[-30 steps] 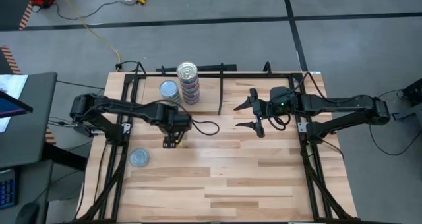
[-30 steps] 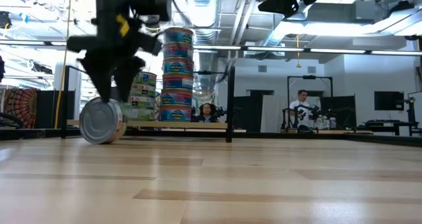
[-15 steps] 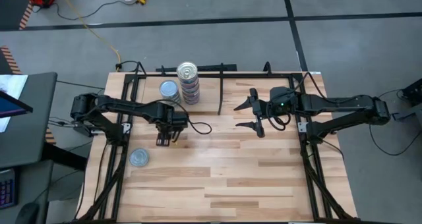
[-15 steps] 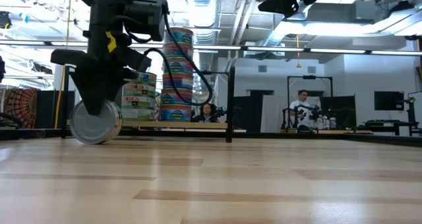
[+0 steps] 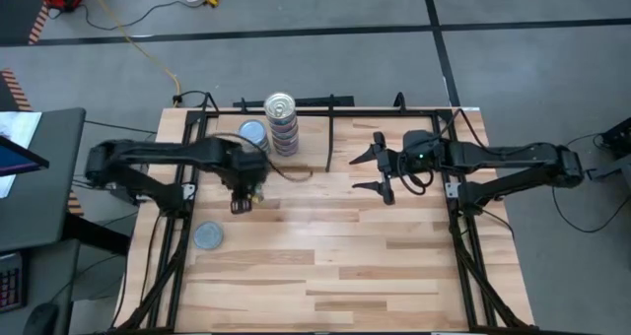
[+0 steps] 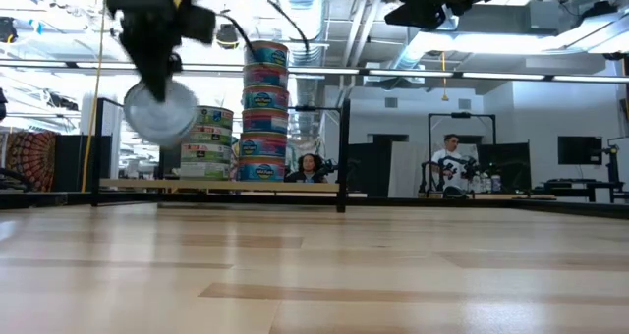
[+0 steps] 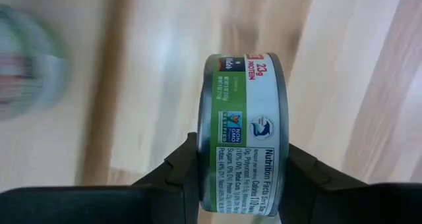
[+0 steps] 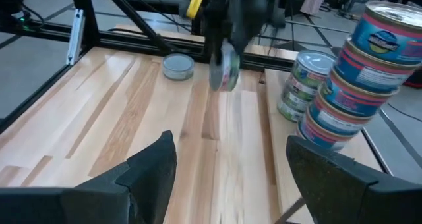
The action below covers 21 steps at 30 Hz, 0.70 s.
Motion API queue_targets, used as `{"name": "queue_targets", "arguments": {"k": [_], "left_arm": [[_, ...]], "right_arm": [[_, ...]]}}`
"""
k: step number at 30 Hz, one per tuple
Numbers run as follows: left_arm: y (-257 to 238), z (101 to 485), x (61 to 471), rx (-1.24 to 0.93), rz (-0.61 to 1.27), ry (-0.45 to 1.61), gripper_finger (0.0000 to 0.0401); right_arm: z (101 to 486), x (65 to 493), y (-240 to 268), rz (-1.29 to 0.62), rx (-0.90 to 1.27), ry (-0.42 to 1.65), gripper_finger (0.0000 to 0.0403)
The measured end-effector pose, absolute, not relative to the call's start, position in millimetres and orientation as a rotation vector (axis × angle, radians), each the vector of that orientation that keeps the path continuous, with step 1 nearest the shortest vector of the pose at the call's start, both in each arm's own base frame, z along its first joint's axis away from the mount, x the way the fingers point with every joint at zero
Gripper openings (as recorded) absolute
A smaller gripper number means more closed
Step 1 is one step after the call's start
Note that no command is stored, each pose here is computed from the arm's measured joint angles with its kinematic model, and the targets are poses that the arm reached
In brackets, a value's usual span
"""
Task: Stack canned seafood by type on shelf
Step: Stack the green tuna can on top of the green tuna cans on the shelf
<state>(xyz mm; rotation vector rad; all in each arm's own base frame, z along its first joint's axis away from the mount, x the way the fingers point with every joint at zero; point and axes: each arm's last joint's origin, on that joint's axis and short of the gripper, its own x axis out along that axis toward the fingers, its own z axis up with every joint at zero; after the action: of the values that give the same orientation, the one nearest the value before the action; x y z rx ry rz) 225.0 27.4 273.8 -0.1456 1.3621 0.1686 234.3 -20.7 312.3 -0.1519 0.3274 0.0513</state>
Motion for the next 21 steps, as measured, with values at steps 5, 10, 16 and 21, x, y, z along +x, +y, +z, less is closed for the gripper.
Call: {"name": "queue_targets", "arguments": {"k": [5,10,16,21], "left_arm": [[37,311,194,-0.309,0.31,1.062,0.0128],[39,344,182,-0.332,0.304,0.73,0.0128],[50,359,172,-0.341,0.356,0.577,0.0129],[70,362,162,-0.397,0.385,0.54,0.0129]], "right_arm": [[314,232,-21,0.047,-0.152,0.32,0.0311],[315,231,-21,0.046,-0.151,0.315,0.0311],[315,231,-21,0.045,-0.146,0.314,0.0311],[315,231,-21,0.047,-0.145,0.316,0.0311]]}}
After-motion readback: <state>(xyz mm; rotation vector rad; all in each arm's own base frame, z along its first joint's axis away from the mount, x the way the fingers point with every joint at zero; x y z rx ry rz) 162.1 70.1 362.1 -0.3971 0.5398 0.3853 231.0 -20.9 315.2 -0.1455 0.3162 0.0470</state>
